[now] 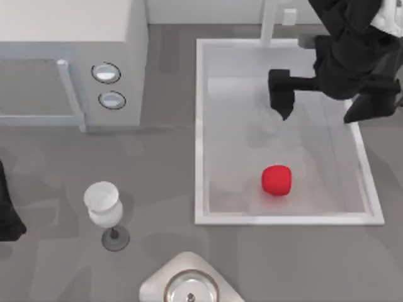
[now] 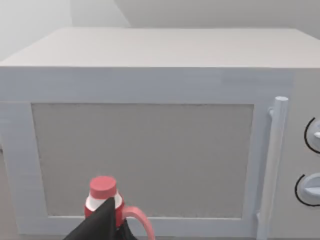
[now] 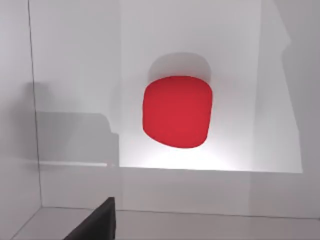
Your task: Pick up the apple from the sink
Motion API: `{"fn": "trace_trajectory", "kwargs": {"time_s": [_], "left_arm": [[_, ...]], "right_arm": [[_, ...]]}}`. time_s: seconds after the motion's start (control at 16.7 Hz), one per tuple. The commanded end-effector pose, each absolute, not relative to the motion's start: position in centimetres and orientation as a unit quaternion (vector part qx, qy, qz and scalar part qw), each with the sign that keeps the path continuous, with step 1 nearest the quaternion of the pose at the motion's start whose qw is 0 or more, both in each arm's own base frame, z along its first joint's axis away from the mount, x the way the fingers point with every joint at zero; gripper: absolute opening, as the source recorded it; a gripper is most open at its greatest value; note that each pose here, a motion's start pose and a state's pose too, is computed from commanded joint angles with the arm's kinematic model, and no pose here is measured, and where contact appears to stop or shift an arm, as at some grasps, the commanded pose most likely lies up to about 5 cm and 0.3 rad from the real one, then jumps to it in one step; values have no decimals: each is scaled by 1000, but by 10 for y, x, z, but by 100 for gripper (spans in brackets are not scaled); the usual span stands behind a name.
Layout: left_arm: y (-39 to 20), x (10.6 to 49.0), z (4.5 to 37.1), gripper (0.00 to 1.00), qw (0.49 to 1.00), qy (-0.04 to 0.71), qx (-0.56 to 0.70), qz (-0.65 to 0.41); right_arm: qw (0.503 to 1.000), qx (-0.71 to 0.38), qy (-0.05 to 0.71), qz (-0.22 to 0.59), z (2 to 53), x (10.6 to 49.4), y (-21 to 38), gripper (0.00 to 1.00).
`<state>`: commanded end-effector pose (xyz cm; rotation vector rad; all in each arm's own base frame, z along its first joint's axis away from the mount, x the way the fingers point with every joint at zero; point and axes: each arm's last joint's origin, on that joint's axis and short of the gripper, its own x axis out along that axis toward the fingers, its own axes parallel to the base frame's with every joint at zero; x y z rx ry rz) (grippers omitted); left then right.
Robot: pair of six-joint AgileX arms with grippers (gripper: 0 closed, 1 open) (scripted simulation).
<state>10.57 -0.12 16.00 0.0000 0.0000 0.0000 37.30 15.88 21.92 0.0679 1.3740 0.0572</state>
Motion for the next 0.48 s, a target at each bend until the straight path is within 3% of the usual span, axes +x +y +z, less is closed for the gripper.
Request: {"fn": "trace_trajectory", "kwargs": {"time_s": [0.24, 0.48], "left_arm": [[-1, 106, 160, 100, 1000, 0, 0, 0], [-1, 106, 160, 100, 1000, 0, 0, 0]], "right_arm": [[725, 12, 689, 5, 176, 397, 191, 100], [707, 4, 707, -4, 159, 404, 202, 100]]}}
